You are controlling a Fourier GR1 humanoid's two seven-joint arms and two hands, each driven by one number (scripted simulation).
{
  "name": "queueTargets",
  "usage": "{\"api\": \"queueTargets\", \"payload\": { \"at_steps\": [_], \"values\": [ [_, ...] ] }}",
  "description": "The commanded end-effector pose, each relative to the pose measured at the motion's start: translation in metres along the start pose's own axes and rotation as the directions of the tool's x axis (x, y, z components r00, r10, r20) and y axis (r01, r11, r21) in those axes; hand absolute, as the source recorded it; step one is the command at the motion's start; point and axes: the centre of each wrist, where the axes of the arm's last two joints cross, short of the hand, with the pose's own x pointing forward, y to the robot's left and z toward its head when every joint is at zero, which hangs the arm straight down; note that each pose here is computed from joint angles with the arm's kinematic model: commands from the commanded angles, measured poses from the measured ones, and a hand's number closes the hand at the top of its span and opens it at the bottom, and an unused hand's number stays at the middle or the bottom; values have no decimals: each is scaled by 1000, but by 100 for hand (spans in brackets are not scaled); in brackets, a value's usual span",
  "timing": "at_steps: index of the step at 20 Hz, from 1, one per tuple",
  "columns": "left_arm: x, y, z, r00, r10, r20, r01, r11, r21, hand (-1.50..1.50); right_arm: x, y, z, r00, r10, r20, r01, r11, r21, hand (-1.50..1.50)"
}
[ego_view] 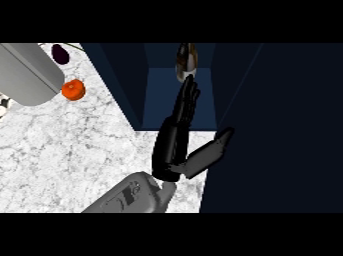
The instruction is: Pick up the wine, place it into the cabinet and close the cabinet
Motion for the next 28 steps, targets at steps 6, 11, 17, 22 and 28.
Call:
{"api": "queueTargets", "payload": {
  "at_steps": [6, 11, 17, 22, 28],
  "values": [
    [34, -3, 80, 990, 142, -14, -142, 990, -2, 150, 6, 12, -1, 1000, 5, -2, -5, 1000, -6, -150],
    [45, 38, 120, 988, 150, -31, -152, 985, -86, 150, 15, 12, 8, 1000, 10, -16, -10, 1000, -1, -150],
    [72, 82, 124, 991, 131, 4, -129, 984, -119, 150, 7, 23, 14, 998, 56, 10, -57, 965, 257, 150],
    [80, 112, 142, 989, 147, -4, -146, 980, -132, 150, -2, 43, 3, 992, -91, -87, 118, 918, 380, 150],
    [99, 155, 156, 988, 153, 35, -148, 983, -112, 150, -3, 84, -5, 987, -120, -106, 155, 883, 444, 150]
  ]
}}
